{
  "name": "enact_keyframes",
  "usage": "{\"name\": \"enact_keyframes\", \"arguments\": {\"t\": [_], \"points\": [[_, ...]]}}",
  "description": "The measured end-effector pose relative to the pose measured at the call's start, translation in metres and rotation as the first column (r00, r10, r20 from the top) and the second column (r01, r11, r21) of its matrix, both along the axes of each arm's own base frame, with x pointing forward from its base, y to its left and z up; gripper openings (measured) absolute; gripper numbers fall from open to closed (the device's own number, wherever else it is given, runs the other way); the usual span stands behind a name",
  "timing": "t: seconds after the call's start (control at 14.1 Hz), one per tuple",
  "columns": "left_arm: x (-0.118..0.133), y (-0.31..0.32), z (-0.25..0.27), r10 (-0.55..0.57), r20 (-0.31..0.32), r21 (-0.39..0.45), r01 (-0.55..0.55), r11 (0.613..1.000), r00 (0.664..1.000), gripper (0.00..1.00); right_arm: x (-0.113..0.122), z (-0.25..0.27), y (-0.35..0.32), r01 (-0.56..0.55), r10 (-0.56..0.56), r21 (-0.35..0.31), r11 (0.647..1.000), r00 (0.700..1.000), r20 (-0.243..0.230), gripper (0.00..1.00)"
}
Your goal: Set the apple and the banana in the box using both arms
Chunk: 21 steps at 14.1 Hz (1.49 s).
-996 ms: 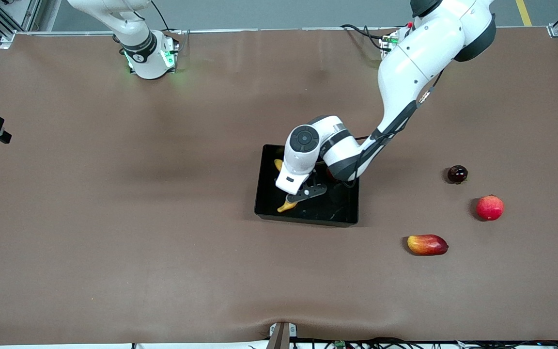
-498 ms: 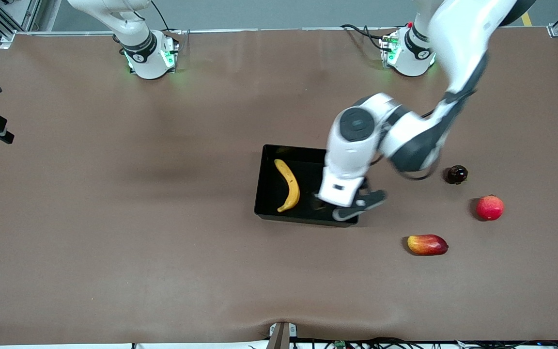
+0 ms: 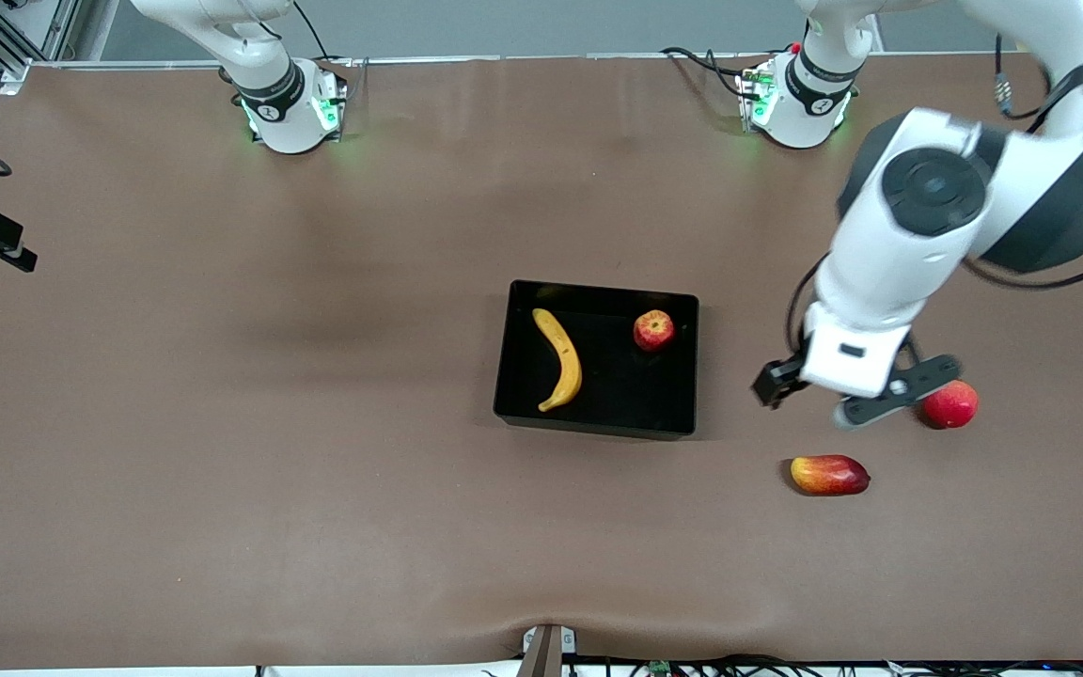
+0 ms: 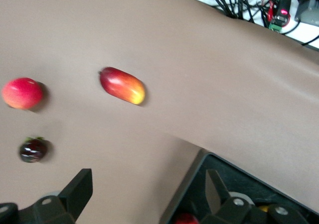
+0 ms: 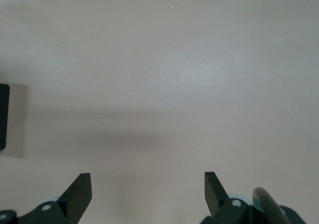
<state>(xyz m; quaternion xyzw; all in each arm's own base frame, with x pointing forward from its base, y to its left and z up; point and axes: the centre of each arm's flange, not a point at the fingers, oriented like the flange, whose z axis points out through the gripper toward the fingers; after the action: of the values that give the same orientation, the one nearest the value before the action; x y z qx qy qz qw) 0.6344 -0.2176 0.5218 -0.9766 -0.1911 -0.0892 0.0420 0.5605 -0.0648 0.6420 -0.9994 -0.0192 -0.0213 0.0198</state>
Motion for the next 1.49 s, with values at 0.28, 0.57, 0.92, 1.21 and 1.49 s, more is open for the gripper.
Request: {"name": "enact_keyframes", "arguments": {"t": [0.28,0.57,0.92,1.21,1.49], "points": [[-0.015,0.045,0.048,-0.169,-0.046,0.026,0.17,0.985,0.985,1.0,0.0,0.0,-0.002,0.003,-0.003,0.0,1.0,1.0,0.001,1.0],[-0.028,0.096,0.088,-0.246,-0.054,-0.008,0.246,0.969,0.968,1.0,0.0,0.002,0.002,-0.003,0.003,0.0,1.0,1.0,0.003,1.0],[-0.062,0.151,0.104,-0.322,-0.083,-0.043,0.319,0.947,0.943,1.0,0.0,0.003,0.002,0.063,-0.063,0.003,0.998,0.998,-0.001,1.0],[-0.087,0.164,0.107,-0.315,-0.107,-0.059,0.31,0.949,0.943,1.0,0.0,0.003,0.002,0.074,-0.074,0.004,0.997,0.997,-0.001,1.0],[-0.099,0.162,0.109,-0.324,-0.121,-0.078,0.317,0.945,0.938,1.0,0.0,0.003,0.002,0.076,-0.076,0.004,0.997,0.997,-0.002,1.0]]}}
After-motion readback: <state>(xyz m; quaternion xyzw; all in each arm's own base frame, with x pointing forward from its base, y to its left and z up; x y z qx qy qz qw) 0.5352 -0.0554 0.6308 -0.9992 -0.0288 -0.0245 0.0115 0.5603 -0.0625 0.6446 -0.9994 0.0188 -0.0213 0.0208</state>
